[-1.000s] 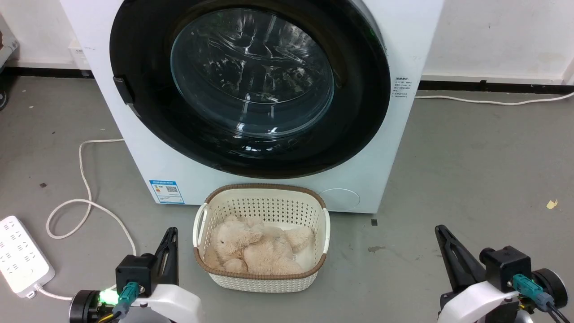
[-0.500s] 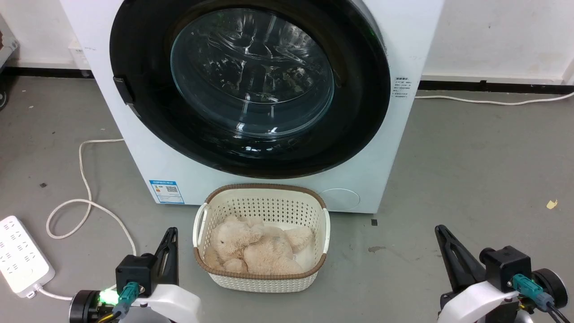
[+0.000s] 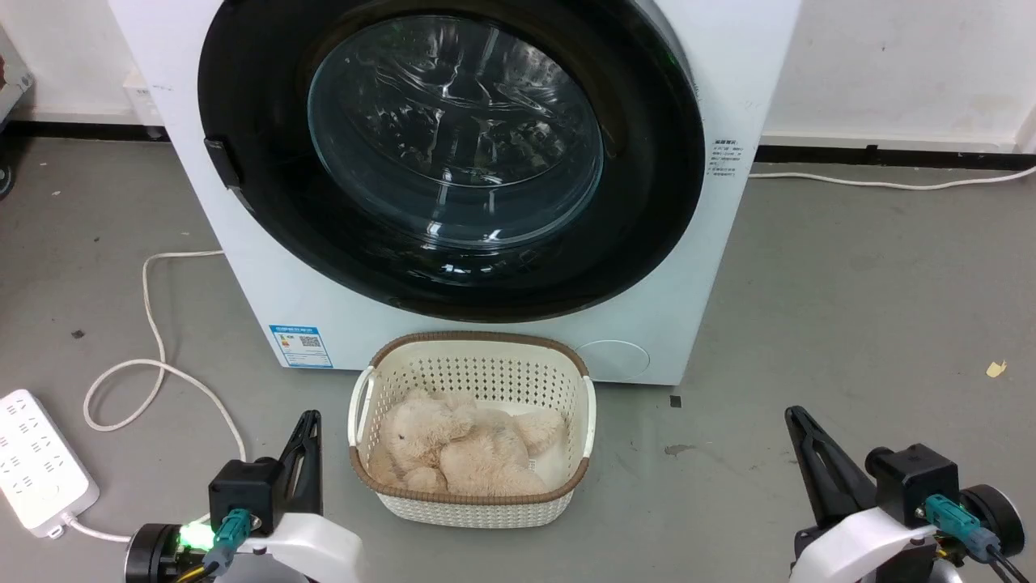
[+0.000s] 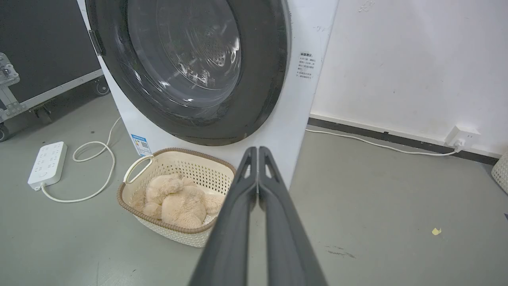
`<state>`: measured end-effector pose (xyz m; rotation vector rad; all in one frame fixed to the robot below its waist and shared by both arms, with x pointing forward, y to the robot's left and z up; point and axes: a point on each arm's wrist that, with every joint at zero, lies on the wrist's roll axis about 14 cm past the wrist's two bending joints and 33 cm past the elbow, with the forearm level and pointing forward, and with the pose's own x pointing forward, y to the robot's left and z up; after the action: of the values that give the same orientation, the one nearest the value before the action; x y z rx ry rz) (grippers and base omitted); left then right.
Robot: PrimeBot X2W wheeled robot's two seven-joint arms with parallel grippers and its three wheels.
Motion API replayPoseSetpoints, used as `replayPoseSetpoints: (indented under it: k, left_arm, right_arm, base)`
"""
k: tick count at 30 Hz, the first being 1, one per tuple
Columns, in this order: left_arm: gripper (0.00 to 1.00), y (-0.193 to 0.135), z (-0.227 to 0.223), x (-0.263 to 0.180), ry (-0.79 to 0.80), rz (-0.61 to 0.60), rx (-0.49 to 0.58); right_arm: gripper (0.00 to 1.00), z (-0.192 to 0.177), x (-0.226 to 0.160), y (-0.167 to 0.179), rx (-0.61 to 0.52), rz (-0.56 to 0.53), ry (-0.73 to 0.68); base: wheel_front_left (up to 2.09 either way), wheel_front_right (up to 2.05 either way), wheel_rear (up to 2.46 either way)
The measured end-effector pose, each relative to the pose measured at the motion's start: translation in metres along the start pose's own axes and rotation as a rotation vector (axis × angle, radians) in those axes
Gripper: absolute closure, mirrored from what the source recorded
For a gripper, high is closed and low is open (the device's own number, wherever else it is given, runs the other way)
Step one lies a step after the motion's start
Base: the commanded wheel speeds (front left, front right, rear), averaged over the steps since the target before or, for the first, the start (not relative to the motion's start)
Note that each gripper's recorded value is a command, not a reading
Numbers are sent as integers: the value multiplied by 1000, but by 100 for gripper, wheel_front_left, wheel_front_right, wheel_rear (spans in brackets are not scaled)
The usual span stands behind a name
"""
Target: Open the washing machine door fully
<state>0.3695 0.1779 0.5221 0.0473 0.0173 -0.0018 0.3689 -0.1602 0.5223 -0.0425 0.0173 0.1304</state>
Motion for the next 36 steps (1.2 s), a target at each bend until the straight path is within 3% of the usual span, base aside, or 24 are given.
replayPoseSetpoints:
  k: [22,23,24,25,26,27,36]
  left_arm:
    - [100,0,0,0,0,0,0]
    - [0,0,0,0,1,0,0]
    - [0,0,0,0,1,0,0]
    - [100,0,-1,0,2,0,0]
    - [100,0,-1,0,2,0,0]
    - [0,0,-1,0,2,0,0]
    - [0,-2,1,0,-8,-5,0]
  right_arm:
    - [100,0,0,0,0,0,0]
    - [0,0,0,0,0,0,0]
    - [0,0,0,0,0,0,1]
    - [100,0,0,0,0,1,1]
    - [100,0,0,0,0,1,1]
    - [0,0,0,0,0,0,1]
    - [0,0,0,0,3,-1,-5]
  base:
    - [0,0,0]
    - [0,0,0]
    - [0,0,0]
    - [0,0,0]
    - [0,0,0]
    - [0,0,0]
    - [0,0,0]
